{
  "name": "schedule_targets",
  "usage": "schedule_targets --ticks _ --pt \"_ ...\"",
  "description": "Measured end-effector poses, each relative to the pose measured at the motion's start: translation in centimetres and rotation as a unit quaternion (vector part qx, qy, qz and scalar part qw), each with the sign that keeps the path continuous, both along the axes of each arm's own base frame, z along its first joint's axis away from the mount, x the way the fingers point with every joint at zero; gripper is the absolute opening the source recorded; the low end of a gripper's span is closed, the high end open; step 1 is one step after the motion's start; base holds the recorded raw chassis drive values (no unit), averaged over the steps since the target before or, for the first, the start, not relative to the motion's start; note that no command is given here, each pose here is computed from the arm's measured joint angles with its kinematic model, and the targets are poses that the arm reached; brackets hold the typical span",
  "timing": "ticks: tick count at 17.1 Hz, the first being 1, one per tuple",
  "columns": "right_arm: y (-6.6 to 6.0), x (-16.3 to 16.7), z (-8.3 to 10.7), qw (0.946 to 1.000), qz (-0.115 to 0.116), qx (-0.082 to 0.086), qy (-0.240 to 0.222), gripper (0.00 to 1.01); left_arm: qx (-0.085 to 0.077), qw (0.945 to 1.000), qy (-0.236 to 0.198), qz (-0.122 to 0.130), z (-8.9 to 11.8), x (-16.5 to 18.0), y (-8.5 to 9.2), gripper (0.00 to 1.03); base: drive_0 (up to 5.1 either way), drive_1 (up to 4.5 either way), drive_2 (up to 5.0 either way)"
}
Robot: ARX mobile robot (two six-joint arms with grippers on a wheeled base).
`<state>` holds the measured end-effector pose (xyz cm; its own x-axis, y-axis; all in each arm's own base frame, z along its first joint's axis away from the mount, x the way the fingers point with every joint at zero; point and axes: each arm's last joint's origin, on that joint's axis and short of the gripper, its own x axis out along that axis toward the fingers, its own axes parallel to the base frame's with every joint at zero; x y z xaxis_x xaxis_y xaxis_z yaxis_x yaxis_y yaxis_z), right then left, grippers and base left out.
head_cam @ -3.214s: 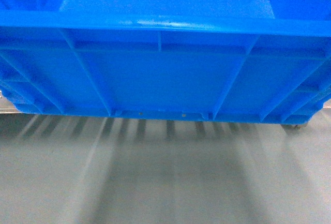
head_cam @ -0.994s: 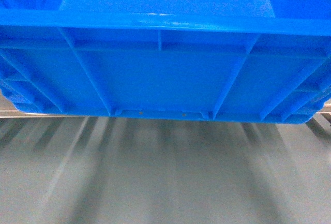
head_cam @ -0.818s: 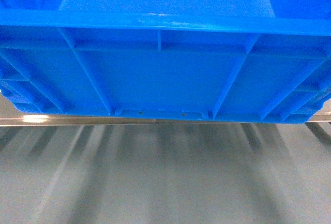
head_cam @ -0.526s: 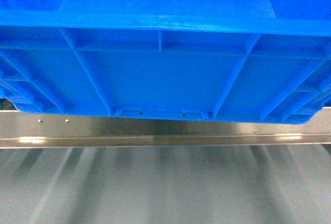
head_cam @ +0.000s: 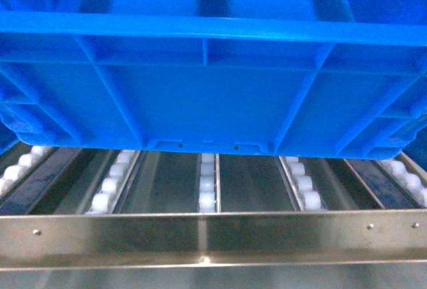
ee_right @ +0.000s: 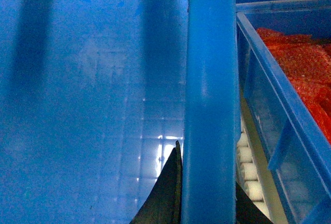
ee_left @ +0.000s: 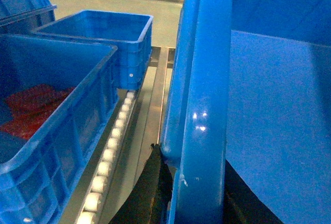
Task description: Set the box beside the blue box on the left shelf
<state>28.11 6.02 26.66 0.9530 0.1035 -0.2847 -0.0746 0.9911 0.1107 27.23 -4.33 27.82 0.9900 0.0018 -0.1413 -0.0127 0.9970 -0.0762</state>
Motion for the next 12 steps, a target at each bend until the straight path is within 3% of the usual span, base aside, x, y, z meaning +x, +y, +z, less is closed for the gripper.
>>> schedule_targets --ticks 2,12 --pt "0.00 0.00 0.00 1.0000 0.000 0.000 0.000 0.08 0.000 1.0000 0.000 0.000 0.00 0.00 0.00 0.14 0.1 4.41 -4.2" --pt "0.00 0.03 -0.03 1.0000 0.000 0.000 0.001 0.08 -0.001 1.0000 0.002 0.000 -0.11 0.09 -0.02 0.14 0.0 0.03 0.0"
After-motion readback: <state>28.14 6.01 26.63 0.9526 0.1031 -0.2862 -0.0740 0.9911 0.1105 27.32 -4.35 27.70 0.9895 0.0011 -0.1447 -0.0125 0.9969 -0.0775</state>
